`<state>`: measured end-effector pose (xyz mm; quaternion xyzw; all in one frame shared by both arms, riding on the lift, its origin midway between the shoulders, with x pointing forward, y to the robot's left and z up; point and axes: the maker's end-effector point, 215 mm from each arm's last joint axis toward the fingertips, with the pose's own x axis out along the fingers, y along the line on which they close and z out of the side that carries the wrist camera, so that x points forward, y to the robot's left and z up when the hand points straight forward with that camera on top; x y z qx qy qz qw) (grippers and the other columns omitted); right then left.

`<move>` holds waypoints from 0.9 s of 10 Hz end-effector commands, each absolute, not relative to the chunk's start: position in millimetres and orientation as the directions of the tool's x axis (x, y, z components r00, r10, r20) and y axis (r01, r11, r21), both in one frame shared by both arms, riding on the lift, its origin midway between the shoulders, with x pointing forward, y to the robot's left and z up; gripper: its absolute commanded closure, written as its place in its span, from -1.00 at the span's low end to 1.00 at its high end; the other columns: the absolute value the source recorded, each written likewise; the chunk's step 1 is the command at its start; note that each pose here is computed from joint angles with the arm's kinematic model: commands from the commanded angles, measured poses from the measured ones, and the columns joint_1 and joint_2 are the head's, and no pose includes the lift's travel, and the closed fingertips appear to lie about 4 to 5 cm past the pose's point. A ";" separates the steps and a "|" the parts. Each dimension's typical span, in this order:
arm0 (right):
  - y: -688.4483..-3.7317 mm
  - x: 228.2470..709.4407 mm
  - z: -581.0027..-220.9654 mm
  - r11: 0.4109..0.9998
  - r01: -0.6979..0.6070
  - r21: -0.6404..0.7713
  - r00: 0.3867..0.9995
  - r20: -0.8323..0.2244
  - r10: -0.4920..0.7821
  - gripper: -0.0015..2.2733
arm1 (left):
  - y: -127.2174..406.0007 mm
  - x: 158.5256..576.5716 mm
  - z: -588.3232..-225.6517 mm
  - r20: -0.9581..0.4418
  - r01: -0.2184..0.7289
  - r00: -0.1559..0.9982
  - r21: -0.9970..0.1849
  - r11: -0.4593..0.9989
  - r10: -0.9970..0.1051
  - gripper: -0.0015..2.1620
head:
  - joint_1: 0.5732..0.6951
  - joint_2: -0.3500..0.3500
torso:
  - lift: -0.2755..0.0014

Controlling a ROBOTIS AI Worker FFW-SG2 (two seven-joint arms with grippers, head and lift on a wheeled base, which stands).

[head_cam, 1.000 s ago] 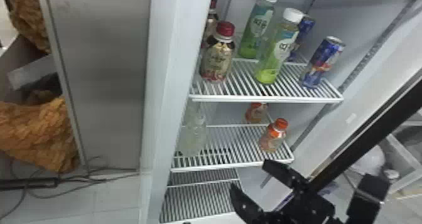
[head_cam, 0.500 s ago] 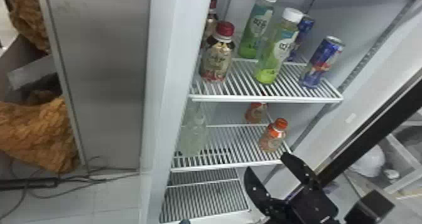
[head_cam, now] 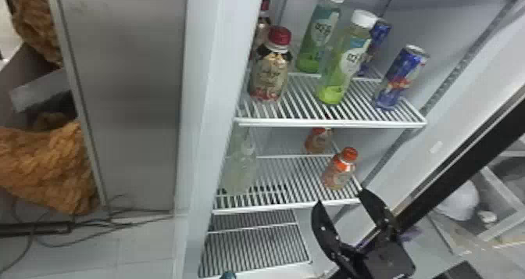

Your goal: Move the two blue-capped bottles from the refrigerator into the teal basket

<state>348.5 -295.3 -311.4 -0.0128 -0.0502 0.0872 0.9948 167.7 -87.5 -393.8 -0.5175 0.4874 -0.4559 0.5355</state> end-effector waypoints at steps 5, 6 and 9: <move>-289.7 355.1 -321.7 0.984 -0.178 -0.001 0.974 0.143 0.177 -0.89 | -88.3 167.7 -392.9 -0.047 -0.016 0.109 -0.999 0.046 -0.993 0.06 | 1.00 -1.00 | -0.05; -290.5 355.1 -321.7 0.985 -0.174 0.001 0.975 0.143 0.172 -0.89 | -88.3 167.7 -392.9 -0.047 -0.016 0.109 -0.999 0.046 -0.993 0.06 | 1.00 -1.00 | -0.05; -289.4 355.2 -322.0 0.984 -0.176 0.000 0.974 0.142 0.174 -0.89 | -88.9 168.4 -392.2 -0.047 -0.012 0.106 -0.999 0.046 -0.993 0.06 | 1.00 -1.00 | -0.05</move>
